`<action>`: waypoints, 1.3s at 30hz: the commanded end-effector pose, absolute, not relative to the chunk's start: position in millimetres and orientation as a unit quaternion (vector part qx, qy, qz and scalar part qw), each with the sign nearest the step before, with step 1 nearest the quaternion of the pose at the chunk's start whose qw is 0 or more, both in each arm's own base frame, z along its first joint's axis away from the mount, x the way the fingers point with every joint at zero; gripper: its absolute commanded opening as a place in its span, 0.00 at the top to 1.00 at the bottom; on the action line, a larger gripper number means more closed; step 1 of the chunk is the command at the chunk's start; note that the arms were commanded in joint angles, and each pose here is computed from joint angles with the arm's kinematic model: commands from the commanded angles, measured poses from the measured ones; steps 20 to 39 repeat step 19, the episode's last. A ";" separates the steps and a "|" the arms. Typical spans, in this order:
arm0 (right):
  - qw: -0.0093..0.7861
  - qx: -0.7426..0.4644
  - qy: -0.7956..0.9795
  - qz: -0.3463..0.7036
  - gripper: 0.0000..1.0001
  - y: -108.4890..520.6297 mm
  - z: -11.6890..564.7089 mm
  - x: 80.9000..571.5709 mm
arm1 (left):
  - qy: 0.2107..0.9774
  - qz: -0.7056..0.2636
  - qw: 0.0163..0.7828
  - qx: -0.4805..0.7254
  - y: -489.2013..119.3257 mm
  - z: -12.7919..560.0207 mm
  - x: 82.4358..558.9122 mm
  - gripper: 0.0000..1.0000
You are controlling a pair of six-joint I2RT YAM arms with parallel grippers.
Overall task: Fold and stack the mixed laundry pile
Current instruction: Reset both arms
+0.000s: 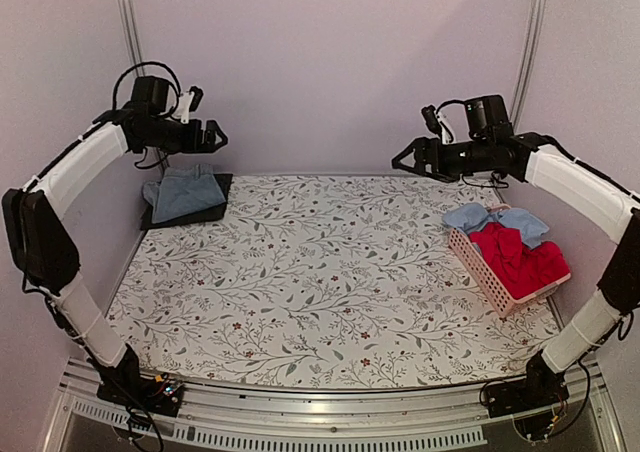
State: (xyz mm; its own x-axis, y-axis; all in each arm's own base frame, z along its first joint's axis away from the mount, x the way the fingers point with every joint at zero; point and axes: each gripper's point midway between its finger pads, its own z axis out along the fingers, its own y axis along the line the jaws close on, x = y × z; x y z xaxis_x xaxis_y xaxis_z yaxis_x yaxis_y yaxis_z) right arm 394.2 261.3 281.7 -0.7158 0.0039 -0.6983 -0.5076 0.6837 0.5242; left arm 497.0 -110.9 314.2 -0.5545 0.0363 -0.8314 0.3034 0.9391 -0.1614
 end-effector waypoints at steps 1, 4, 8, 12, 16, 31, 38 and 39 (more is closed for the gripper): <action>0.375 -0.143 0.853 0.333 0.12 237.9 278.4 376.6 | 0.882 -0.175 0.431 0.077 -116.7 284.8 444.5 0.00; 0.366 -0.126 0.862 0.328 0.02 225.6 250.0 354.9 | 0.886 -0.176 0.425 0.048 -108.3 260.0 406.5 0.00; 0.349 -0.101 0.873 0.325 0.01 212.4 211.4 332.0 | 0.900 -0.179 0.398 0.014 -99.2 214.9 363.9 0.00; 0.355 -0.079 0.876 0.317 0.01 200.6 187.1 319.8 | 0.914 -0.175 0.365 -0.015 -91.0 169.2 335.1 0.00; 0.362 -0.074 0.877 0.308 0.01 194.8 178.4 316.7 | 0.918 -0.176 0.352 -0.039 -87.3 147.1 324.2 0.00; 0.358 -0.077 0.880 0.303 0.01 194.4 176.2 317.3 | 0.913 -0.183 0.360 -0.062 -86.4 147.8 330.3 0.00; 0.358 -0.077 0.880 0.303 0.01 194.4 176.2 317.3 | 0.913 -0.183 0.360 -0.062 -86.4 147.8 330.3 0.00; 0.358 -0.077 0.880 0.303 0.01 194.4 176.2 317.3 | 0.913 -0.183 0.360 -0.062 -86.4 147.8 330.3 0.00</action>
